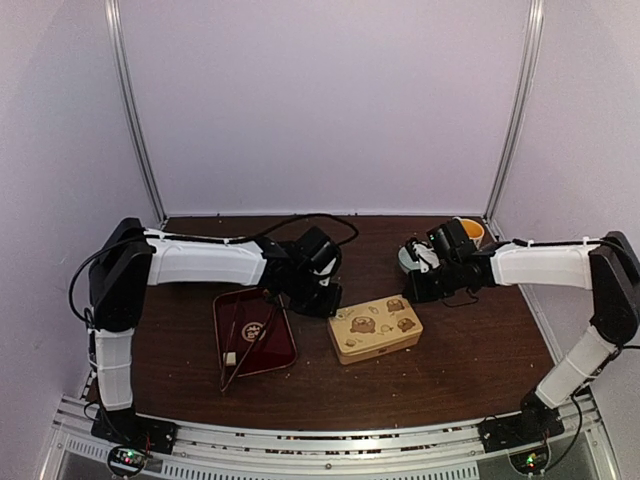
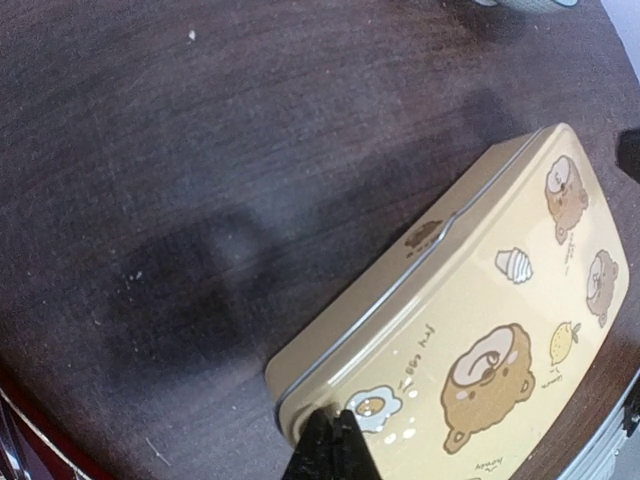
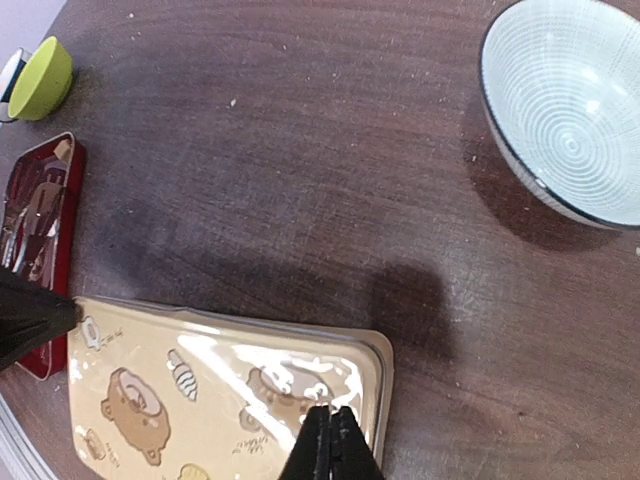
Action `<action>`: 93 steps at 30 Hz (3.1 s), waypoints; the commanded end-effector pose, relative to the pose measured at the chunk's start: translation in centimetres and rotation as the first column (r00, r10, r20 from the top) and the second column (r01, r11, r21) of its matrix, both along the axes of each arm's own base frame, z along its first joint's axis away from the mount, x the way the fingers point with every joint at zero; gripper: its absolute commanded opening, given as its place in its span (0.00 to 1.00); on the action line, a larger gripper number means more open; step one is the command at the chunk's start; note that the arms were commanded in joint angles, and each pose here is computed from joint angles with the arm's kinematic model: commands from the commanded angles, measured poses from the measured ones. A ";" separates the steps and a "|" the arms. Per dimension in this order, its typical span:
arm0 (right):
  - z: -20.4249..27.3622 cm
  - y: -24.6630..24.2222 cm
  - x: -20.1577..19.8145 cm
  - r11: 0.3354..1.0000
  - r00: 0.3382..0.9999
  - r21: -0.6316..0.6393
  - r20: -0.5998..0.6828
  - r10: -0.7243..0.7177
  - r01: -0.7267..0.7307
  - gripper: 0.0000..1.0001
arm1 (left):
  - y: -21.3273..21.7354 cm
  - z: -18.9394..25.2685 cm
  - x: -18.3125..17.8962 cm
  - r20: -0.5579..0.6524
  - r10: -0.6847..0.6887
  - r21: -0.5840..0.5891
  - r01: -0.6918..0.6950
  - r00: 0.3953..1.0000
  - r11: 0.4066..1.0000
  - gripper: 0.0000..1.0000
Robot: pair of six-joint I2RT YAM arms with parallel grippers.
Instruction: Pack the chocolate
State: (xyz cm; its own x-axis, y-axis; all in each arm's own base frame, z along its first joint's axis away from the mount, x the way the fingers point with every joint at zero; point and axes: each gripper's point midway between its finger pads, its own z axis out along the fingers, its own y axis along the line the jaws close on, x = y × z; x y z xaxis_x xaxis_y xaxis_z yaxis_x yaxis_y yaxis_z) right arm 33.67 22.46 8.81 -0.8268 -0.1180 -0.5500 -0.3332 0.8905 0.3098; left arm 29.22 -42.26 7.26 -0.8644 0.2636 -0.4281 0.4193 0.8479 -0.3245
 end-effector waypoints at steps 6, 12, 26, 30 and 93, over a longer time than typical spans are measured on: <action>-1.2 -2.3 -7.0 1.000 1.000 -0.019 -0.030 0.009 -0.009 0.00 | -0.3 -1.5 -0.9 -0.023 -0.016 0.014 0.017 1.000 1.000 0.00; -5.0 -3.3 -8.4 0.998 0.995 -0.063 -0.102 0.000 -0.007 0.00 | -1.3 3.4 -2.4 0.035 -0.089 -0.015 0.089 0.995 0.996 0.00; 0.6 -3.3 -8.1 1.000 1.000 -0.025 -0.004 0.014 -0.014 0.00 | -2.5 1.5 -9.1 -0.023 -0.166 -0.022 0.165 0.986 0.986 0.00; -0.6 -3.2 -8.6 1.000 0.999 -0.014 -0.029 0.014 -0.014 0.00 | -1.8 -2.1 -8.9 -0.032 -0.127 0.005 0.128 0.991 0.992 0.00; 12.1 -19.9 -6.9 0.838 0.305 0.161 0.882 -0.359 0.522 0.98 | 31.3 19.5 0.0 0.745 0.308 0.015 -0.477 0.592 0.879 0.98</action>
State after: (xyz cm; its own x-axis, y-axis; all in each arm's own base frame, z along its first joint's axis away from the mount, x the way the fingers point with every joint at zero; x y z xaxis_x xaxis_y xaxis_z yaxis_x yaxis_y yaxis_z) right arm 27.52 5.14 21.80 0.0465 -0.0368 -0.9982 0.0139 0.9992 -0.0362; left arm 27.17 -11.10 25.16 -0.4367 0.0885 -0.8953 0.0504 0.9960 0.0739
